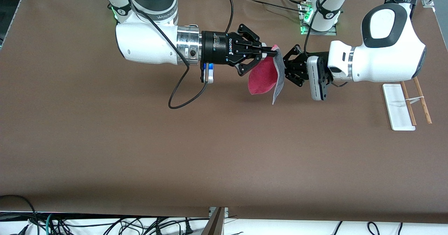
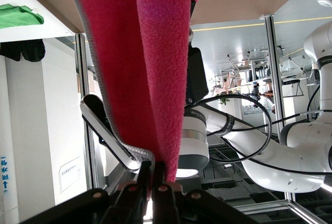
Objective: Pass towel and hang on rack
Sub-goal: 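Open the right gripper while the left gripper pulls the towel away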
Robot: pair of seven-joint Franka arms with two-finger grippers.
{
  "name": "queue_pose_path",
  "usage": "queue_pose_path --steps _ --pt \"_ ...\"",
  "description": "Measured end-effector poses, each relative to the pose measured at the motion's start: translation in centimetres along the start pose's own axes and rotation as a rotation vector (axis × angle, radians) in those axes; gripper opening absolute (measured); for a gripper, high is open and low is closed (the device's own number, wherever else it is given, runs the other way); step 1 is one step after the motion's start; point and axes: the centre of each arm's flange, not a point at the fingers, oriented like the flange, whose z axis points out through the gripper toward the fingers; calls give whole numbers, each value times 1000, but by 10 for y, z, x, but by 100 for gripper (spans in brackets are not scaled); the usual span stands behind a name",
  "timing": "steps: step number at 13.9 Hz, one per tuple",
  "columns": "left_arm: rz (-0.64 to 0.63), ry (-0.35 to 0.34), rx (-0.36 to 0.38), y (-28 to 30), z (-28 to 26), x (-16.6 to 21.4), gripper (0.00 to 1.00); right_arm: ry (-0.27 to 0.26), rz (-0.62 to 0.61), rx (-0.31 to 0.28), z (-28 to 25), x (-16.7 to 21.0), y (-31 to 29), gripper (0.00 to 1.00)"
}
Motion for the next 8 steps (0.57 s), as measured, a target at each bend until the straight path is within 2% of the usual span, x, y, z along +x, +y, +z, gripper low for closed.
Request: queue_pose_path --steps 3,6,8 --pt "0 0 0 0 0 0 3 0 0 3 -1 0 -1 37" --pt "-1 1 0 0 -1 0 3 1 0 5 -1 0 -1 38" --pt "-6 -1 5 -4 -5 -3 3 1 0 8 -3 0 -2 56"
